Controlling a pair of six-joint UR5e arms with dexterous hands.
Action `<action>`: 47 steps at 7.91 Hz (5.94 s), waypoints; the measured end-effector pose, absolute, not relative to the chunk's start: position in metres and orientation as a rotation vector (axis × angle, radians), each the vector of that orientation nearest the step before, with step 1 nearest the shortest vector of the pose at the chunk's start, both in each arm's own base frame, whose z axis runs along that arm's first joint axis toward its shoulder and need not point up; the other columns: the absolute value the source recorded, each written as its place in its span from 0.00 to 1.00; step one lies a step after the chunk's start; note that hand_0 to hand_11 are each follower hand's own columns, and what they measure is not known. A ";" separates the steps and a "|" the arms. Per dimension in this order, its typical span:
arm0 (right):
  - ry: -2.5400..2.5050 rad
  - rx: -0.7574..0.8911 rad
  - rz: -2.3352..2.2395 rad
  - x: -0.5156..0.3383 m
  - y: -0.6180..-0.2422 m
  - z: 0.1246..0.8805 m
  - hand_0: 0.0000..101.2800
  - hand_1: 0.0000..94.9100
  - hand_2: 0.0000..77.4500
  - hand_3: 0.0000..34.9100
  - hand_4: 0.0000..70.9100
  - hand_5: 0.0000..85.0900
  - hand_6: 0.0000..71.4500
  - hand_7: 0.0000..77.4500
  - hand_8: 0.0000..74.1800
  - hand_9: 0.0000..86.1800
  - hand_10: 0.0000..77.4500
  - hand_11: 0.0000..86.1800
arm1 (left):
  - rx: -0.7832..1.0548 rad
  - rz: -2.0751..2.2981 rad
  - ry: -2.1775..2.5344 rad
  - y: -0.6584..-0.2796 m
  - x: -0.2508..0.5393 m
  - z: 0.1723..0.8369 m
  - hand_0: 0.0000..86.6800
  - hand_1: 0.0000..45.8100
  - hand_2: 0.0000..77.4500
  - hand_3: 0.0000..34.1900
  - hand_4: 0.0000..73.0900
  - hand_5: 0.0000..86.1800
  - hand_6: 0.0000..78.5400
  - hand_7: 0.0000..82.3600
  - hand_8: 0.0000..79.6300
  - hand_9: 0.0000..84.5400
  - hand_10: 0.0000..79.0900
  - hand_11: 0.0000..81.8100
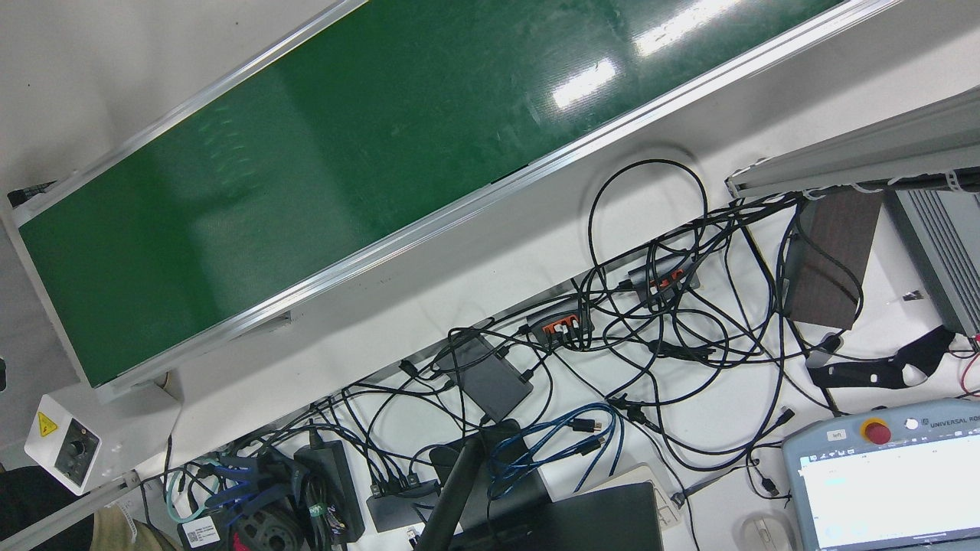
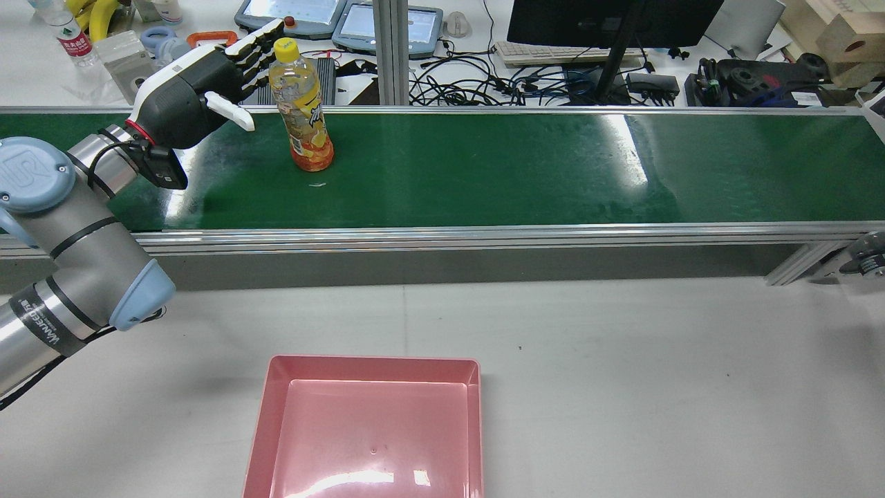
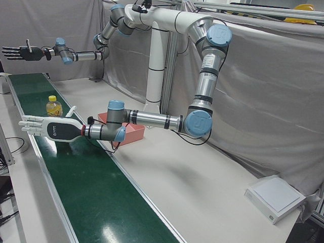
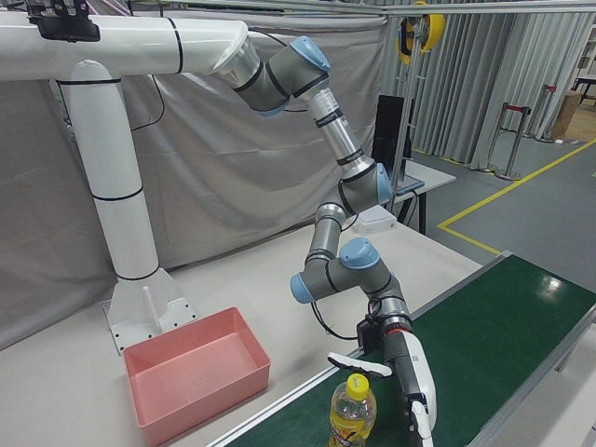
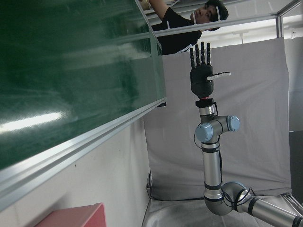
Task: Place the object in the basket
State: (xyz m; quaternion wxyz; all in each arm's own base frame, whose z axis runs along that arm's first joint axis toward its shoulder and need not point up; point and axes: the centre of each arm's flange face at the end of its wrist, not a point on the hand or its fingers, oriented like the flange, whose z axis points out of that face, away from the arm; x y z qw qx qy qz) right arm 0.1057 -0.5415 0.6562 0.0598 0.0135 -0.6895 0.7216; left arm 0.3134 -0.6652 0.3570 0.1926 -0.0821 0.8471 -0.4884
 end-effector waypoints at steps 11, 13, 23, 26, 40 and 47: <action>-2.087 0.040 2.184 0.106 -0.542 0.656 0.00 0.00 0.01 0.01 0.00 0.00 0.00 0.01 0.00 0.00 0.00 0.00 | -0.233 -1.411 2.310 -0.667 0.318 0.324 0.61 0.18 0.53 0.00 0.66 0.58 0.69 0.72 0.78 0.70 0.70 0.75; -2.088 0.041 2.185 0.106 -0.542 0.656 0.00 0.00 0.01 0.01 0.00 0.00 0.00 0.01 0.00 0.00 0.00 0.00 | -0.241 -1.414 2.312 -0.664 0.314 0.316 0.59 0.11 0.59 0.00 0.67 0.60 0.74 0.72 0.86 0.72 0.81 0.78; -2.088 0.041 2.185 0.106 -0.542 0.656 0.00 0.00 0.01 0.01 0.00 0.00 0.00 0.01 0.00 0.00 0.00 0.00 | -0.626 -0.982 2.352 -0.455 0.498 0.168 0.60 0.10 0.61 0.00 0.67 0.60 0.76 0.73 0.88 0.80 0.84 0.86; -2.087 0.041 2.185 0.106 -0.542 0.656 0.00 0.00 0.01 0.01 0.00 0.00 0.00 0.01 0.00 0.00 0.00 0.00 | -0.697 -0.888 2.329 -0.393 0.542 0.129 0.60 0.08 0.61 0.00 0.67 0.60 0.76 0.73 0.88 0.83 0.85 0.86; -2.087 0.040 2.184 0.106 -0.542 0.656 0.00 0.00 0.01 0.01 0.00 0.00 0.00 0.01 0.00 0.00 0.00 0.00 | -0.651 -0.815 2.432 -0.415 0.479 0.227 0.66 0.15 0.08 0.00 0.07 0.15 0.04 0.04 0.01 0.02 0.00 0.08; -2.087 0.041 2.185 0.106 -0.541 0.656 0.00 0.00 0.01 0.01 0.00 0.00 0.00 0.01 0.00 0.00 0.00 0.00 | -0.671 -0.785 2.469 -0.412 0.470 0.219 0.67 0.21 0.00 0.00 0.09 0.04 0.03 0.04 0.01 0.01 0.01 0.04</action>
